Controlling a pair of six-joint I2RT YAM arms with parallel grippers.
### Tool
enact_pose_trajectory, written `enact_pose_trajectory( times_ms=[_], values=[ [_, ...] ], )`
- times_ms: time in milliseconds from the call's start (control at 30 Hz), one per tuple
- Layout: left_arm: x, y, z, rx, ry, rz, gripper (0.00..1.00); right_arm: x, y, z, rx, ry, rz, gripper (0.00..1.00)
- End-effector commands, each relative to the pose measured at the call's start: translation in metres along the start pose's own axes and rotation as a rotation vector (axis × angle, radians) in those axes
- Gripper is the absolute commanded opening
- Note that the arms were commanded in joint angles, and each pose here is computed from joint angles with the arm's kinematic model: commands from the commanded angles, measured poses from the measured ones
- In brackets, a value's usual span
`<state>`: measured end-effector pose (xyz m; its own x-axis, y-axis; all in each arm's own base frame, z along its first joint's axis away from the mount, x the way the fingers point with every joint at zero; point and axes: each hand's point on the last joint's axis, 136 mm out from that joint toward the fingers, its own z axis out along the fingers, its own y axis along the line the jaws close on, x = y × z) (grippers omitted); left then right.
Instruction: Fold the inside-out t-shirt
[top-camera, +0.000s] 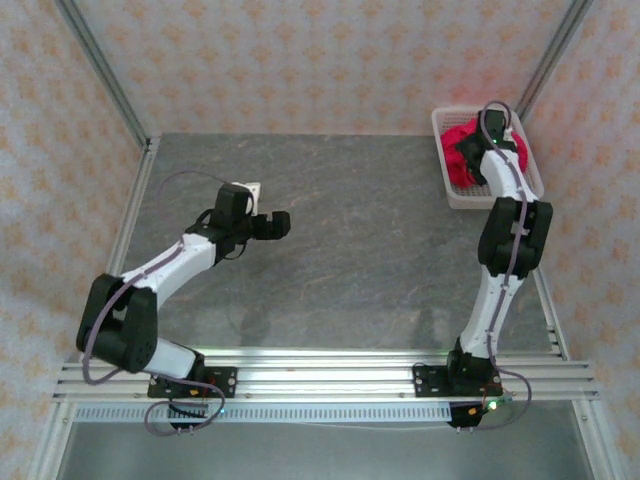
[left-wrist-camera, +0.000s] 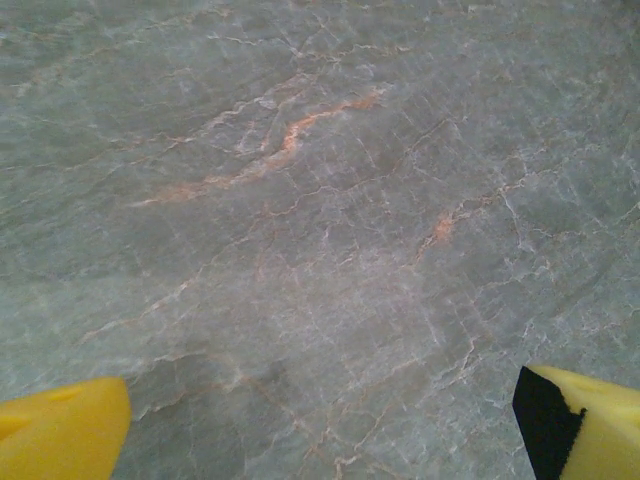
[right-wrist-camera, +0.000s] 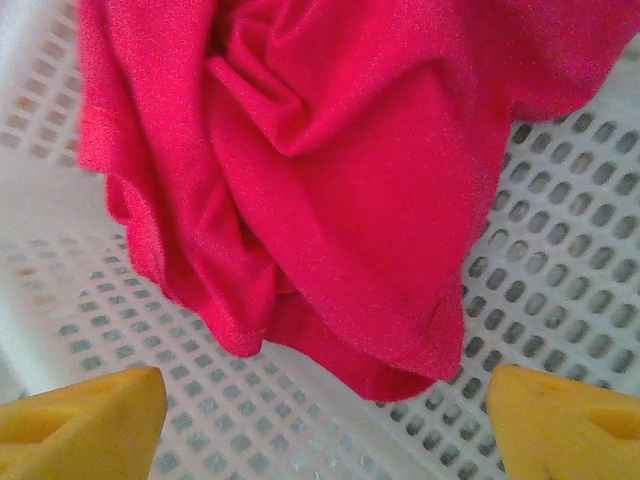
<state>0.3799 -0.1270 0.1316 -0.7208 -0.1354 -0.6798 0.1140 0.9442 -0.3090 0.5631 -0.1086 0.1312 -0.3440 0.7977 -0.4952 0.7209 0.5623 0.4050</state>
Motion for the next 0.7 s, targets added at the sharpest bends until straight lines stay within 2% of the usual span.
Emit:
enact_pose_trajectory(
  times_ms=[0, 67, 133, 167, 233, 267, 367, 400, 467, 533, 667],
  values=[
    [-0.009, 0.028, -0.019, -0.146, -0.116, -0.099, 1.0, 0.011, -0.015, 0.02, 0.07, 0.055, 0.035, 0.82],
    [0.0, 0.061, -0.029, -0.313, -0.144, -0.206, 1.0, 0.011, -0.018, 0.03, 0.09, 0.052, 0.038, 0.81],
    [0.001, 0.068, -0.033, -0.341, -0.15, -0.227, 1.0, 0.011, -0.02, 0.036, 0.102, 0.05, 0.037, 0.78],
    [0.001, 0.067, -0.033, -0.328, -0.152, -0.232, 1.0, 0.012, -0.02, 0.038, 0.106, 0.052, 0.036, 0.74],
    [0.0, 0.068, -0.035, -0.329, -0.159, -0.244, 1.0, 0.009, -0.022, 0.044, 0.11, 0.05, 0.039, 0.61],
    [0.002, 0.072, -0.037, -0.355, -0.161, -0.265, 1.0, 0.008, -0.022, 0.045, 0.112, 0.049, 0.039, 0.49],
    [0.009, 0.092, -0.049, -0.47, -0.185, -0.341, 1.0, -0.001, -0.021, 0.038, 0.124, 0.027, 0.016, 0.26],
    [0.01, 0.096, -0.053, -0.491, -0.196, -0.352, 1.0, -0.005, -0.019, 0.034, 0.124, 0.019, 0.004, 0.23],
    [0.008, 0.096, -0.058, -0.487, -0.219, -0.355, 1.0, -0.015, -0.014, 0.019, 0.113, -0.004, -0.017, 0.09],
    [0.005, 0.094, -0.06, -0.471, -0.232, -0.356, 1.0, -0.024, -0.009, 0.003, 0.096, -0.03, -0.027, 0.01],
    [0.005, 0.104, -0.067, -0.537, -0.258, -0.366, 1.0, -0.046, 0.003, -0.043, 0.049, -0.099, -0.037, 0.0]
  ],
)
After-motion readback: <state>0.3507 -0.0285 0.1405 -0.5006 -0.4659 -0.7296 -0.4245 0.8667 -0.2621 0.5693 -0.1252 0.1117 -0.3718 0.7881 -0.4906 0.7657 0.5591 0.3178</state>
